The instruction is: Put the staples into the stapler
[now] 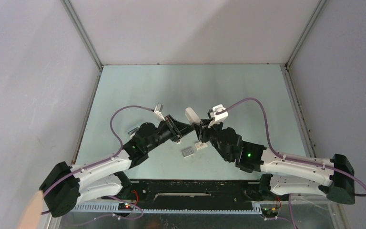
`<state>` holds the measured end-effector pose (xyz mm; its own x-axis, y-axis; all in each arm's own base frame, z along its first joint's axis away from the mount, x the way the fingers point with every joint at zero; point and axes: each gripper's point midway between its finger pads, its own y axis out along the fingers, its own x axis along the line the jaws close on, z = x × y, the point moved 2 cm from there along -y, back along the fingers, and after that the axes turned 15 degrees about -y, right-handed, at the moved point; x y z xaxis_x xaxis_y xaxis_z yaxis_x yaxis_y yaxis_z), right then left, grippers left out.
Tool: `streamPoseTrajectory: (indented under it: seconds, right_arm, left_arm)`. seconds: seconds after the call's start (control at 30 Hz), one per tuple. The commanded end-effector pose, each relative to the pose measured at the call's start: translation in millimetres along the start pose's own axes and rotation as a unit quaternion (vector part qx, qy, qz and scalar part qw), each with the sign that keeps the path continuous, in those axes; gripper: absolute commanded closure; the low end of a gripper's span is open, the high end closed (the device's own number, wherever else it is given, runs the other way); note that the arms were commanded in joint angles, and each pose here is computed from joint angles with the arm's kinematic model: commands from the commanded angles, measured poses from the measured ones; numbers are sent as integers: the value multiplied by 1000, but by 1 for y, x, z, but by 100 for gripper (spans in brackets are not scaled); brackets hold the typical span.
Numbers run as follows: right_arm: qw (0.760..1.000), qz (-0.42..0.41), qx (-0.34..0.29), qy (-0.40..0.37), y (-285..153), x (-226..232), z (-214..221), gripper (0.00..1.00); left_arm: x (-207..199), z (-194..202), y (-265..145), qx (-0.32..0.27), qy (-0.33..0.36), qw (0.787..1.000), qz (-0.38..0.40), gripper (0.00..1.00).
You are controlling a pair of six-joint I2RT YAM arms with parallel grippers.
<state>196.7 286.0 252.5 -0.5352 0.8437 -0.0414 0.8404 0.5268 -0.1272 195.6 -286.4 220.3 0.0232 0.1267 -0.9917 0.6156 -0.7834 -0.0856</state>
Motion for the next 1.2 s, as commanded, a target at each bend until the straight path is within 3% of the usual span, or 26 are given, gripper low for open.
streamPoseTrajectory:
  seconds: [0.0, 0.13, 0.3, 0.53, 0.7, 0.87, 1.0, 1.17]
  right_arm:
    - [997, -50, -53, 24, -6, 24, -31, 100]
    - [995, -74, -64, -4, -10, 30, -36, 100]
    - [993, -94, -70, -4, -13, 36, -37, 100]
    - [989, -115, -90, 10, -16, 42, -33, 100]
    - [986, -135, -97, 11, -18, 47, -31, 100]
    - [984, -147, -98, -4, -25, 44, -34, 100]
    - [987, -144, -76, -1, -31, 28, -38, 100]
    - [993, -113, -45, -3, -43, -6, -48, 100]
  left_arm:
    - [-9, -8, 9, -21, 5, 1000, 7, 77]
    - [-5, -9, 8, -23, -4, 1000, 0, 78]
    - [-1, -14, 4, -31, -32, 999, 10, 63]
    - [-1, -19, 0, -30, -54, 998, 27, 63]
    - [-5, -25, -3, -41, -57, 996, 53, 73]
    - [-4, -30, -6, -49, -23, 997, 59, 98]
    - [0, -34, -8, -56, 55, 996, 48, 100]
    - [18, -45, -12, -72, 187, 980, -10, 100]
